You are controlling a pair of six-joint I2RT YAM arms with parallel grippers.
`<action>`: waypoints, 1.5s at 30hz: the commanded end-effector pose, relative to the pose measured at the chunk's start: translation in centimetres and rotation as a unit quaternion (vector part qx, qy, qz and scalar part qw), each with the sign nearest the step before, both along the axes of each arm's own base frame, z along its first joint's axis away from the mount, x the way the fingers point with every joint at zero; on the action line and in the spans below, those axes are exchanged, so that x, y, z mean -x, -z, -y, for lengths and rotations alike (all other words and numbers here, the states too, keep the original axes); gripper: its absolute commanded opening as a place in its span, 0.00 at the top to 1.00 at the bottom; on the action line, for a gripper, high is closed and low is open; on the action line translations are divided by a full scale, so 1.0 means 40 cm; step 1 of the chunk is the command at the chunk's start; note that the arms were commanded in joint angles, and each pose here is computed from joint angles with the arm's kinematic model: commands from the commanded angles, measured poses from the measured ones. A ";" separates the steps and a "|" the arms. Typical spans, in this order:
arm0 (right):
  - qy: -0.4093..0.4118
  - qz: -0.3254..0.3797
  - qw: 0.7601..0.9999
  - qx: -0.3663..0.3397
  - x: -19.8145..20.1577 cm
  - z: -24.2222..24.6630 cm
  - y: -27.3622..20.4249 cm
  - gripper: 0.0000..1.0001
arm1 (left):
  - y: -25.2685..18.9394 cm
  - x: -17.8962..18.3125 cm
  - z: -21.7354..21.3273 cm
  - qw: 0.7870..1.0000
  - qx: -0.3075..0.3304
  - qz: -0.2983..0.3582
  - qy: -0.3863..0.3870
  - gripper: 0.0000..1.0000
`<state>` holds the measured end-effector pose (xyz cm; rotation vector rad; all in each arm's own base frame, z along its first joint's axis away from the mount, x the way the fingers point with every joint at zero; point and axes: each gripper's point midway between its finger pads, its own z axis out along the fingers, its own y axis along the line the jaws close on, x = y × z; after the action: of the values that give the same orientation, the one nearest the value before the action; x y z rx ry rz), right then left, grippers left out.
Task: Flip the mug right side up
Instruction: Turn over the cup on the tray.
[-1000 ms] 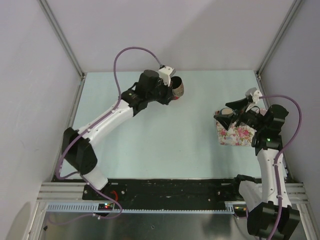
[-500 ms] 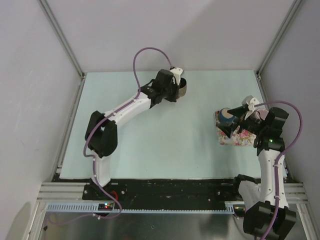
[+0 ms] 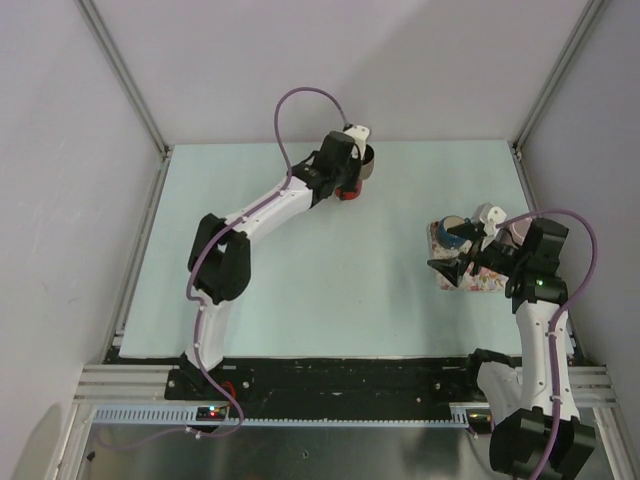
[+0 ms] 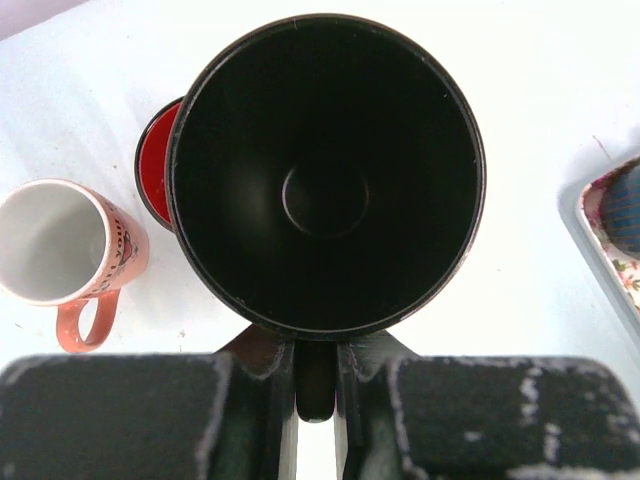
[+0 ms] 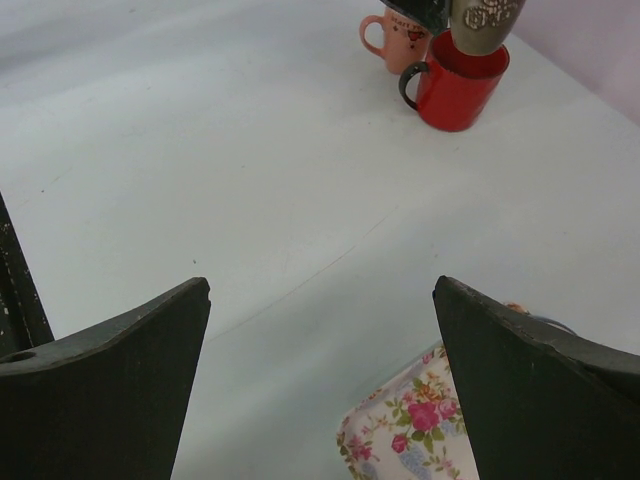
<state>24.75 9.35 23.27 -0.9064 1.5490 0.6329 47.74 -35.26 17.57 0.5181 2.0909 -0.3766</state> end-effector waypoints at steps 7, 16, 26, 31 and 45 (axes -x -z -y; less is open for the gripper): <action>-0.009 0.010 1.000 0.017 -0.013 -0.010 0.015 0.01 | -0.046 -0.075 0.018 0.998 0.017 0.045 -0.026 1.00; -0.002 0.013 1.000 0.022 -0.019 -0.007 0.019 0.01 | -0.021 -0.096 0.027 0.998 0.020 0.039 -0.039 1.00; -0.007 0.010 1.000 0.025 -0.020 -0.014 0.027 0.01 | -0.006 -0.103 0.029 0.998 0.020 0.034 -0.043 1.00; -0.010 0.004 1.000 0.023 -0.023 -0.019 0.034 0.00 | 0.000 -0.104 0.029 0.998 0.020 0.029 -0.048 1.00; -0.005 0.003 1.000 0.022 -0.024 -0.012 0.032 0.01 | 0.027 -0.117 0.021 0.998 0.004 0.031 -0.056 1.00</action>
<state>25.48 9.92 21.53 -0.9344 1.5898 0.6274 50.40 -35.68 12.77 0.4731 2.1520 -0.2941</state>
